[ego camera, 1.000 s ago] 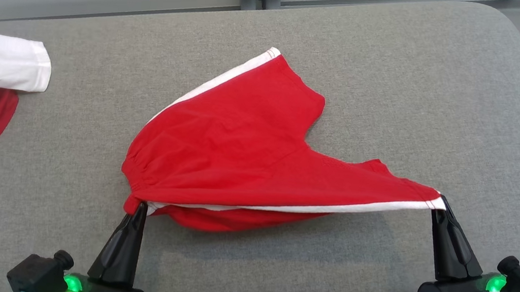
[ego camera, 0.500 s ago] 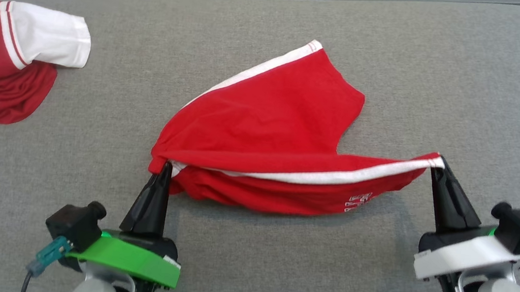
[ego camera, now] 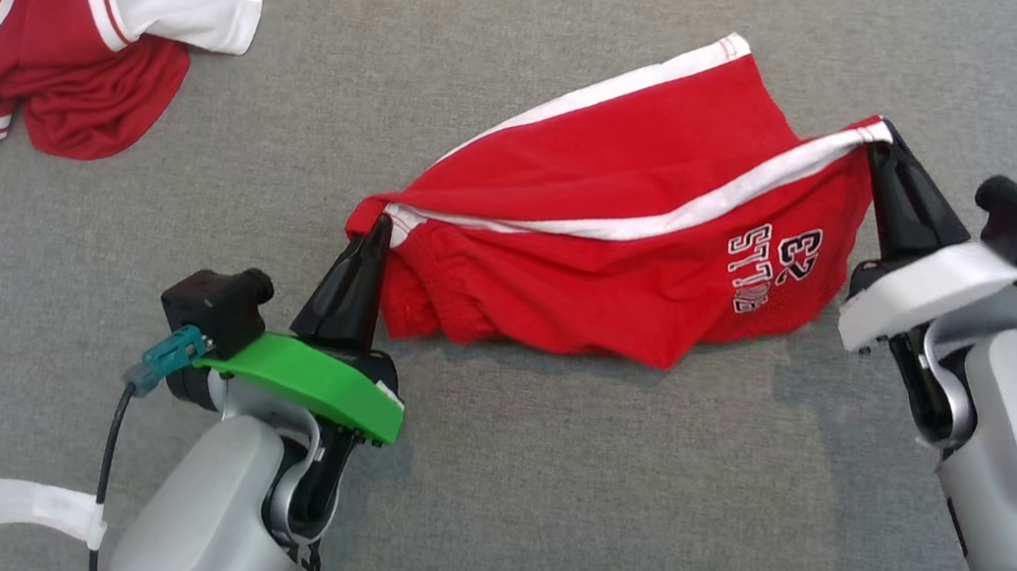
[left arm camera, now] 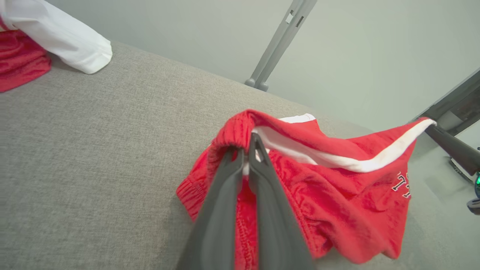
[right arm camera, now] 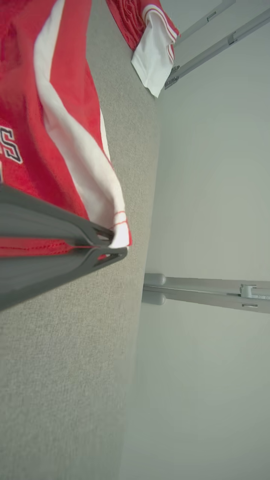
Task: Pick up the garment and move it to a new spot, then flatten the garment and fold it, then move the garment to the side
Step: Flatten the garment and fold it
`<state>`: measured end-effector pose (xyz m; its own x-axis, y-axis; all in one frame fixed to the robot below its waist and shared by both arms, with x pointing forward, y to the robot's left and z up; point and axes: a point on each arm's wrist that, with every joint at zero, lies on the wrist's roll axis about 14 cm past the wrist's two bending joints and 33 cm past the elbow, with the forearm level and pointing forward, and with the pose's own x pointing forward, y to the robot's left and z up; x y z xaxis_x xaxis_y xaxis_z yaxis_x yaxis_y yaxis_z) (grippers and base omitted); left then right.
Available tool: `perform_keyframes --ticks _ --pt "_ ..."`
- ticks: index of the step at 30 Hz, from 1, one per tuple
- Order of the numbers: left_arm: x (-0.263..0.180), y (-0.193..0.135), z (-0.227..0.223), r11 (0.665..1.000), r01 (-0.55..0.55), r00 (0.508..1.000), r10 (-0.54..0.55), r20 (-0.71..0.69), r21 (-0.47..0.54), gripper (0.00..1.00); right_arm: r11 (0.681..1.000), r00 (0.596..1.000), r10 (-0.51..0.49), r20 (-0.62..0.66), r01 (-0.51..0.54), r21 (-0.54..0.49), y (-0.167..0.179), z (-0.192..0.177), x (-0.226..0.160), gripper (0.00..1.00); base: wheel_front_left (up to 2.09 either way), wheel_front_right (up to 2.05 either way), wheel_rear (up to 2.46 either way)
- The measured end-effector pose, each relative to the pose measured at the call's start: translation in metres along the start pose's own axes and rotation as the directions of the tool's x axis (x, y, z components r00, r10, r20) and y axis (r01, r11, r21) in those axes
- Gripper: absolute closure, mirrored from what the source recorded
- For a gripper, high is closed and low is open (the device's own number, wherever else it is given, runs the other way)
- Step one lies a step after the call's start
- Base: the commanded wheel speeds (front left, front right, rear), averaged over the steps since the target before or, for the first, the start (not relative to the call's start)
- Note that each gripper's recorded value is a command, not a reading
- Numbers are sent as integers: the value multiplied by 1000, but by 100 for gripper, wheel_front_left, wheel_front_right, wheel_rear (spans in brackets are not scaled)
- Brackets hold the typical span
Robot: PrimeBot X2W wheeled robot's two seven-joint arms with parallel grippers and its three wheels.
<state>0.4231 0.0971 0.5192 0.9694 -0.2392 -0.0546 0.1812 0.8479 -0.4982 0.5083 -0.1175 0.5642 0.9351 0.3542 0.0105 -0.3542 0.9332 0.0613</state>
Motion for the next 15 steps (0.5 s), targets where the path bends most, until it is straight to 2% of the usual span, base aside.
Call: perform_keyframes --ticks 7,15 --pt "8 28 -3 998 -69 997 69 -16 2 100 999 996 42 -83 -42 0 5 -23 47 100 0 0 0" --pt "20 43 -2 995 -95 995 95 -23 -18 100 998 986 54 -159 -55 -2 6 -46 87 100 0 0 0"
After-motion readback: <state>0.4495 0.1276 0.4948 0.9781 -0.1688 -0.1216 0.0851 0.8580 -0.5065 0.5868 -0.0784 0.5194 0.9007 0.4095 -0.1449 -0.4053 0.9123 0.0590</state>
